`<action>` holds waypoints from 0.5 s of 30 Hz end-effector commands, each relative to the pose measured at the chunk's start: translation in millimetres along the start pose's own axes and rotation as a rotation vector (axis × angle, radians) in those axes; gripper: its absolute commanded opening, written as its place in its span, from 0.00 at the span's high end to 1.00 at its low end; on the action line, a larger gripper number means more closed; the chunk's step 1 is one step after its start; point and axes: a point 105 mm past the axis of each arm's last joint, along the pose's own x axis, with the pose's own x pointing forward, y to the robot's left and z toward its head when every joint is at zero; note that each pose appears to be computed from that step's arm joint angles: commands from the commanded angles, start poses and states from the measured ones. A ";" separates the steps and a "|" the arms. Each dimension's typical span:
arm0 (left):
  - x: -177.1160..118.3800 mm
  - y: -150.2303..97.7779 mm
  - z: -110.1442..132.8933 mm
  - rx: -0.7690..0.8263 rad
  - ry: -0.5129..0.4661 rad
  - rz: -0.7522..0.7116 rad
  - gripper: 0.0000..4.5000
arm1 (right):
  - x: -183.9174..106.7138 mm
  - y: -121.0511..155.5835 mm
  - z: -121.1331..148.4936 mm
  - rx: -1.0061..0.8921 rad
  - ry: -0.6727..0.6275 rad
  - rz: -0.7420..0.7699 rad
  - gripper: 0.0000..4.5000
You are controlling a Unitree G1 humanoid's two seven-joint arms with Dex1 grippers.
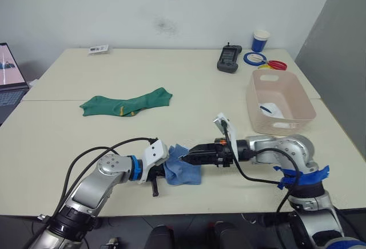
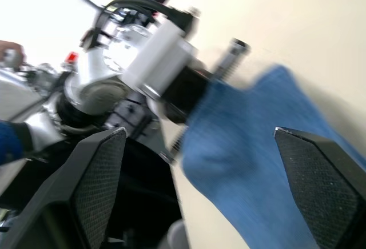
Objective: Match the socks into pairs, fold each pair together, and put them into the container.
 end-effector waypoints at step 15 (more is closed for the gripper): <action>-6.1 7.5 -17.2 -0.039 0.067 0.034 1.00 | 15.7 -30.8 -38.2 0.325 0.041 -0.181 0.01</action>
